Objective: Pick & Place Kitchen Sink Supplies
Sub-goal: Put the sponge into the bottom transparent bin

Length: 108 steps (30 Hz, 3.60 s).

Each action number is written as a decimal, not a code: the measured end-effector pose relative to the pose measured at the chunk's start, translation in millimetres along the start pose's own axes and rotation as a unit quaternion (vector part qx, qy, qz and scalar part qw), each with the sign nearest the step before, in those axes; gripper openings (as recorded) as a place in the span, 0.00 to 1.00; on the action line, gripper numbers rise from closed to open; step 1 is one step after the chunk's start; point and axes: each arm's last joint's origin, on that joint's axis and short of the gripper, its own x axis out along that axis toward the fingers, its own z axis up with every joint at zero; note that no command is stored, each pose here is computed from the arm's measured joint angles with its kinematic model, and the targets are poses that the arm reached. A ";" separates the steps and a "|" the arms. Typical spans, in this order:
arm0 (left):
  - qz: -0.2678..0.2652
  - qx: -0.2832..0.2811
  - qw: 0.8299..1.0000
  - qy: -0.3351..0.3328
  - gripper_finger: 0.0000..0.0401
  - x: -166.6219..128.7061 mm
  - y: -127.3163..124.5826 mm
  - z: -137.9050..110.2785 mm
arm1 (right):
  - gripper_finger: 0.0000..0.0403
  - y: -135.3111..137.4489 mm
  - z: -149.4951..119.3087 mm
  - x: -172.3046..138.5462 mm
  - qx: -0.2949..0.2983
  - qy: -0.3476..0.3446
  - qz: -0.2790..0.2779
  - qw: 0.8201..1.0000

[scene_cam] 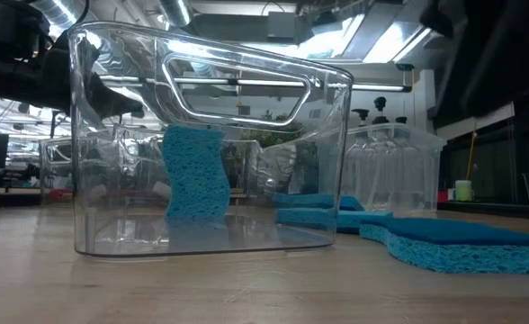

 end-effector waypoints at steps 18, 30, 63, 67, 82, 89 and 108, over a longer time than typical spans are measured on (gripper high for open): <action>0.000 0.000 1.000 0.000 0.00 0.0 0.0 0.0 | 0.67 -2.2 5.9 6.6 -0.047 -0.015 0.010 0.999; 0.000 0.000 1.000 0.000 0.00 0.0 0.0 0.0 | 0.66 11.8 -9.2 28.0 -0.089 0.006 -0.009 0.996; 0.000 0.000 1.000 0.000 0.00 0.0 0.0 0.1 | 0.41 28.2 -41.3 65.6 -0.118 0.018 -0.101 0.988; 0.000 0.000 1.000 0.000 0.00 0.0 0.0 0.0 | 0.26 26.6 -42.3 66.5 -0.106 0.011 -0.117 0.987; 0.000 0.000 1.000 0.000 0.00 0.0 0.0 0.1 | 0.03 29.3 -41.1 36.8 0.039 -0.088 -0.137 0.986; 0.000 0.000 1.000 0.000 0.00 0.0 0.0 0.0 | 0.02 24.8 -48.5 10.5 0.148 -0.122 -0.144 0.971; 0.000 0.000 1.000 0.000 0.00 0.0 0.0 0.0 | 0.01 -3.5 -33.0 -98.3 0.340 -0.104 0.033 0.934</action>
